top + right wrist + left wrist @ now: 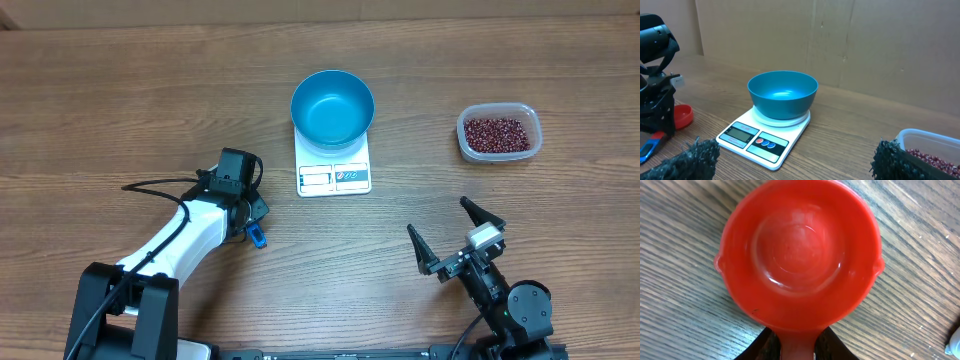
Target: Scoop item into bowl and weigh 150g on scale
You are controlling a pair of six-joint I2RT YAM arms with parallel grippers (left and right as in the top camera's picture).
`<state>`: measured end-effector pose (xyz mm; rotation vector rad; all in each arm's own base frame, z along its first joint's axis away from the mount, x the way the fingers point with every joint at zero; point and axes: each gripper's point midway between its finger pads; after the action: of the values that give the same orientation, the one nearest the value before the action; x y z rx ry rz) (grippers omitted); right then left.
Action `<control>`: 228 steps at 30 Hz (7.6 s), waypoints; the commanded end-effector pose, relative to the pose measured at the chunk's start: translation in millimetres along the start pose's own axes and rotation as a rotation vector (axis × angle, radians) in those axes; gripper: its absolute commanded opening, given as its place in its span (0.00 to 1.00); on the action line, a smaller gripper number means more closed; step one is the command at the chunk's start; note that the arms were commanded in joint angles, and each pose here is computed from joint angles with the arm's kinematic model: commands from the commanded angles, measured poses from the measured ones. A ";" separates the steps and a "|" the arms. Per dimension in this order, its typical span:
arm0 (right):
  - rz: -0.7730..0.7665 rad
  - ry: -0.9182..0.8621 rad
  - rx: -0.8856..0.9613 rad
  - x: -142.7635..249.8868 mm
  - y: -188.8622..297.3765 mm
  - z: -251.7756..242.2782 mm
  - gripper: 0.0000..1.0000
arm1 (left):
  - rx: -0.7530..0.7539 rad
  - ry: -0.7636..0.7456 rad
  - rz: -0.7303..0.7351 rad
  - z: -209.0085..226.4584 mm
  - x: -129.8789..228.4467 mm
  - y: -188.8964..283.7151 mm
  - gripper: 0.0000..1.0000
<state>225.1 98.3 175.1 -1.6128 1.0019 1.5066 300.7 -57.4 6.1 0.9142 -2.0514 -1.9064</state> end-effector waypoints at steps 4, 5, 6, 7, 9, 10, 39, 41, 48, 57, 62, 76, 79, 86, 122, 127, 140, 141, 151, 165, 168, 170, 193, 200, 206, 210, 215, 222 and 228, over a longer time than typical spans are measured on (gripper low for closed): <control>-0.005 0.002 0.010 1.6 0.1 -1.6 1.00 | -0.035 -0.043 -0.012 2.3 -6.4 -8.0 0.24; -0.005 0.002 0.011 1.6 0.1 -1.6 1.00 | -0.037 -0.044 -0.009 2.5 -5.9 -9.6 0.23; -0.005 0.002 0.011 1.6 0.1 -1.6 1.00 | -0.038 -0.051 -0.008 2.4 -5.8 -11.2 0.22; -0.005 0.002 0.011 1.6 0.1 -1.6 1.00 | -0.035 -0.061 -0.010 1.5 -6.4 -12.2 0.22; -0.005 0.002 0.011 1.6 0.1 -1.6 1.00 | -0.033 -0.060 -0.012 0.9 -6.9 -13.0 0.21; -0.005 0.002 0.011 1.6 0.1 -1.6 1.00 | -0.032 -0.060 -0.014 0.5 -7.3 -12.9 0.21; -0.005 0.002 0.011 1.6 0.1 -1.6 1.00 | 0.213 -0.133 -0.023 -109.4 -54.6 83.0 0.04; -0.005 0.002 0.011 1.6 0.1 -1.6 1.00 | 0.274 -0.156 -0.026 -128.5 -53.8 100.8 0.04; -0.017 -0.191 -0.098 -3.2 0.9 16.5 1.00 | 0.483 -0.232 0.035 -184.2 -27.2 147.0 0.04; 0.030 -1.079 -0.098 -2.4 0.9 16.4 1.00 | 0.502 -0.060 0.126 -203.3 5.0 154.1 0.04; 0.020 -1.130 -0.105 -5.9 1.0 16.2 1.00 | 0.495 0.052 0.181 -209.2 20.3 156.9 0.04; -0.029 -1.010 -0.247 -31.0 5.6 32.5 0.92 | 0.497 0.238 0.310 -221.0 48.3 165.4 0.04; -0.028 -0.967 -0.268 -35.1 6.8 35.9 0.90 | 0.496 0.264 0.322 -221.7 48.8 166.0 0.04; 0.024 -0.891 -0.265 -44.3 0.3 37.7 0.87 | 0.503 0.264 0.318 -223.2 47.9 166.6 0.04; 0.352 -0.798 -0.376 -26.9 -125.0 77.3 0.54 | 0.498 0.294 0.318 -223.0 46.7 166.0 0.04; 0.331 -0.794 -0.338 -27.9 -128.4 70.7 0.51 | 0.497 0.294 0.319 -223.0 46.7 166.0 0.04; 0.295 -0.793 -0.307 -32.6 -132.4 64.0 0.41 | 0.497 0.295 0.319 -223.1 46.8 166.0 0.04; 0.299 -0.794 -0.306 -31.3 -132.7 64.0 0.41 | 0.497 0.297 0.319 -223.1 46.7 165.8 0.04; 0.316 -0.807 -0.299 -19.8 -139.7 64.6 0.37 | 0.495 0.298 0.318 -222.7 46.5 165.6 0.04; 0.310 -0.843 -0.307 -23.5 -140.2 65.6 0.05 | 0.485 0.299 0.319 -220.7 47.4 164.4 0.04; 0.316 -0.845 -0.323 -23.8 -139.2 68.1 0.04 | 0.482 0.302 0.307 -220.0 45.4 163.5 0.04; 0.321 -0.849 -0.334 -24.1 -138.3 70.1 0.04 | 0.478 0.304 0.295 -219.2 43.6 162.6 0.07; 0.315 -0.844 -0.335 -42.6 -123.8 67.1 0.04 | 0.711 -0.383 -0.148 -205.6 2.0 260.4 1.00; 0.331 -0.841 -0.258 -41.6 -113.9 43.4 0.04 | 0.608 -0.506 -0.243 -178.1 -4.1 265.0 1.00; 0.376 -0.778 -0.198 -47.7 -104.2 26.3 0.04 | 0.497 -0.542 -0.228 -157.5 -1.9 250.5 1.00; 0.432 -0.715 -0.100 -48.8 -97.1 11.8 0.04 | 0.447 -0.554 -0.213 -147.6 0.6 240.3 1.00; 0.512 -0.637 0.039 -51.1 -82.7 -8.1 0.04 | 0.385 -0.558 -0.188 -135.1 5.3 222.1 1.00; 0.560 -0.606 0.195 -44.9 -64.0 -29.3 0.04 | 0.331 -0.581 -0.153 -124.3 19.1 193.5 1.00; 0.560 -0.586 0.261 -43.5 -55.7 -39.2 0.04 | 0.287 -0.604 -0.141 -117.0 29.8 170.4 1.00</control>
<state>286.3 103.8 200.5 -0.6155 1.2881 2.0455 288.9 -178.7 184.5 0.5924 -2.7406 -2.1325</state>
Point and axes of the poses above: each gripper's point midway between its finger pads, its own y axis back along the fingers, its own z axis along the line the jaws close on, x = y × z, and after that the axes turned 1 degree about y, right-handed
